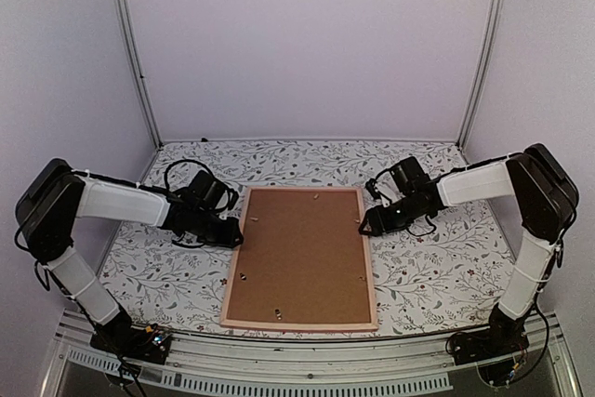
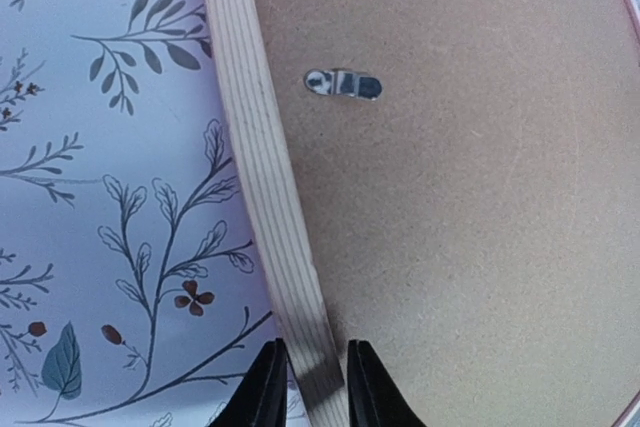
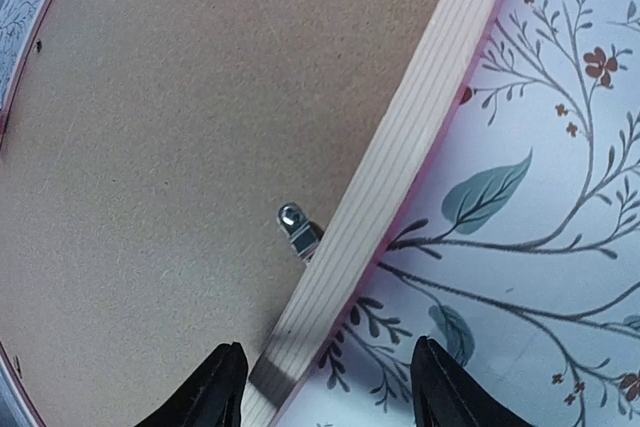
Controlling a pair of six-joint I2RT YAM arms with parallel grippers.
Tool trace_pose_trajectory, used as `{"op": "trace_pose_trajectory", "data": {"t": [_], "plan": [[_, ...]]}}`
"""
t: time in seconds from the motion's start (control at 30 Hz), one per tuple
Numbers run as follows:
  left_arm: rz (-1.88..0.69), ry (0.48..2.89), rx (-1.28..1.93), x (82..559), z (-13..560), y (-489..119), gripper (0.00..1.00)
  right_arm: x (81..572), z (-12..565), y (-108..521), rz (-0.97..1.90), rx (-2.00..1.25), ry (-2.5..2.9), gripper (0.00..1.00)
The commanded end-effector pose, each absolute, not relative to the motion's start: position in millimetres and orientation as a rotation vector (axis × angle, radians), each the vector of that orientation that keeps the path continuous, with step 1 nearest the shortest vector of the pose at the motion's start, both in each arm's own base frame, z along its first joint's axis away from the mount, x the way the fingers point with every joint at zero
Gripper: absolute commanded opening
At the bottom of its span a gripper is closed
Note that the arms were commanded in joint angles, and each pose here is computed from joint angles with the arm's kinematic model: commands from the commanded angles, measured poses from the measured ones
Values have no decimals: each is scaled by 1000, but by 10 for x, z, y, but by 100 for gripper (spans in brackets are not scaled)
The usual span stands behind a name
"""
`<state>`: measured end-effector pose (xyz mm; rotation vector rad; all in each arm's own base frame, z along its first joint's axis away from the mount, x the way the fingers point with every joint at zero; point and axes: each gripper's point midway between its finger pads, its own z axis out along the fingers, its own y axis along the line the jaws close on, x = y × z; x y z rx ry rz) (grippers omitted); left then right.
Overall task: Put the photo into the frame
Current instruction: Press the fastener onto the backboard.
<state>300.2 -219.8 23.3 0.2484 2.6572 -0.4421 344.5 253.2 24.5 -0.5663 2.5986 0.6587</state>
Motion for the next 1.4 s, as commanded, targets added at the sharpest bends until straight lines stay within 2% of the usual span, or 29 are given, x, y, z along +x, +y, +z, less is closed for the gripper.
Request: {"op": "trace_pose_trajectory", "data": {"t": [0.0, 0.17, 0.47, 0.53, 0.63, 0.77, 0.9, 1.1, 1.37], "plan": [[-556, 2606, 242, 3017, 419, -2307, 23, 3238, 318, 2596, 652, -503, 2626, 60], [-636, 2601, 233, 2957, 424, -2390, 23, 3067, 289, 2604, 609, -436, 2672, 55], [-684, 2594, 225, 2786, 462, -2424, 23, 3027, 168, 2396, 461, -332, 2751, 31], [-664, 2585, 214, 2788, 489, -2389, 28, 3013, 168, 2368, 443, -344, 2754, 28], [-585, 2561, 204, 2866, 542, -2307, 42, 2985, 164, 2354, 436, -395, 2747, 24], [-471, 2544, 234, 3005, 588, -2247, 60, 2942, 177, 2351, 441, -467, 2730, 22], [-422, 2545, 292, 3126, 567, -2300, 70, 2938, 216, 2361, 449, -499, 2712, 22], [-409, 2576, 341, 3209, 417, -2399, 75, 2952, 213, 2360, 443, -499, 2708, 23], [-353, 2611, 377, 3307, 209, -2440, 74, 2957, 230, 2371, 454, -493, 2699, 23]]}}
